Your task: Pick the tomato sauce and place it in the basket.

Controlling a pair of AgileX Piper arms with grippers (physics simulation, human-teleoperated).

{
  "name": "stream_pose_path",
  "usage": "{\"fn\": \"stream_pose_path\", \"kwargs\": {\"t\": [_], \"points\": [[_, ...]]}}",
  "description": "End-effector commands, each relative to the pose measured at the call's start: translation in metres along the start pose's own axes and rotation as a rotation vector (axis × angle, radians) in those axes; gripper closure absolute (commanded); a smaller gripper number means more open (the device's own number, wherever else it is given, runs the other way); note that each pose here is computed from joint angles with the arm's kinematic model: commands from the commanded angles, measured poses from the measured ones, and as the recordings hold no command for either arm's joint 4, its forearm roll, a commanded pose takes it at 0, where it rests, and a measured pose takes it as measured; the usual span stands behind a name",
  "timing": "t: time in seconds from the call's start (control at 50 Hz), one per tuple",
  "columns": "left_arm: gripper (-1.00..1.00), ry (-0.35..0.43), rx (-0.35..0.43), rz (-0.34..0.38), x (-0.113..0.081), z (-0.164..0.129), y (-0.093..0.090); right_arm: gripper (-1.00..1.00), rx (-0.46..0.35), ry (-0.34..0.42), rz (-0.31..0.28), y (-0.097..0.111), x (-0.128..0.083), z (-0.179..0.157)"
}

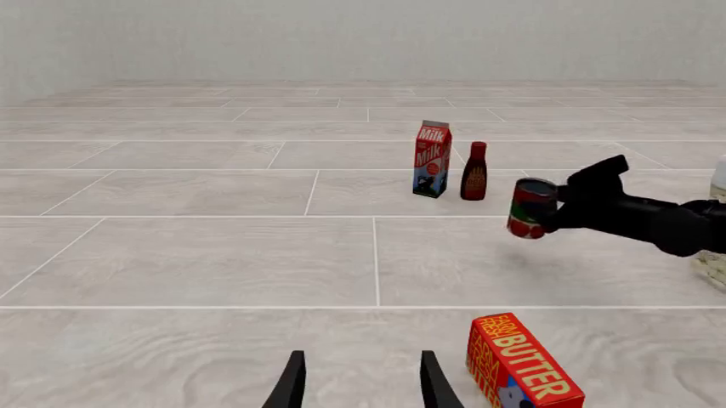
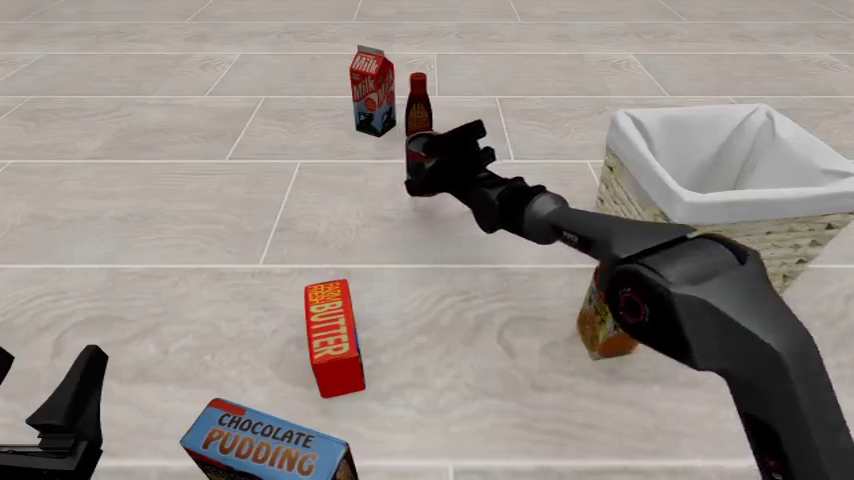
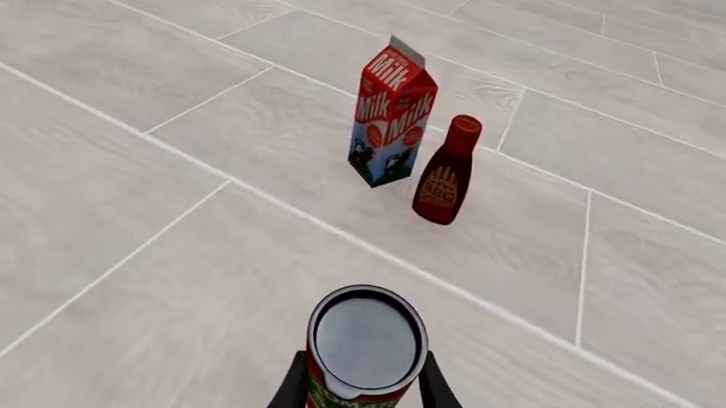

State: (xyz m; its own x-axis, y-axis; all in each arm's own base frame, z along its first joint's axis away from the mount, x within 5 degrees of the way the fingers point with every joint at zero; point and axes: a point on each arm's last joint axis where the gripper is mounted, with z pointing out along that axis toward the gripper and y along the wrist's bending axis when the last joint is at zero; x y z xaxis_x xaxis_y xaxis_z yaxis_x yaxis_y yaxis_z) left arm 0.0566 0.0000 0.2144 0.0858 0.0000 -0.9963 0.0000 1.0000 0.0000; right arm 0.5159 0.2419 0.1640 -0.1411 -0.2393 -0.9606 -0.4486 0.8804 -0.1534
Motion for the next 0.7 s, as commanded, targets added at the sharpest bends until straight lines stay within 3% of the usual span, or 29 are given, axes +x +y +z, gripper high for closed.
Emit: {"fn": "stream_pose_path", "kwargs": {"t": [0.02,0.7], "points": [[-1.0,0.0,0.0,0.0,0.0,0.0,0.0,1.0,-0.015,-0.032,-0.023,0.005,-0.024,-0.041],[-1.0,0.0,0.0,0.0,0.0,0.0,0.0,1.0,-0.048,-0.069,-0.085,0.007,-0.105,-0.176]]}}
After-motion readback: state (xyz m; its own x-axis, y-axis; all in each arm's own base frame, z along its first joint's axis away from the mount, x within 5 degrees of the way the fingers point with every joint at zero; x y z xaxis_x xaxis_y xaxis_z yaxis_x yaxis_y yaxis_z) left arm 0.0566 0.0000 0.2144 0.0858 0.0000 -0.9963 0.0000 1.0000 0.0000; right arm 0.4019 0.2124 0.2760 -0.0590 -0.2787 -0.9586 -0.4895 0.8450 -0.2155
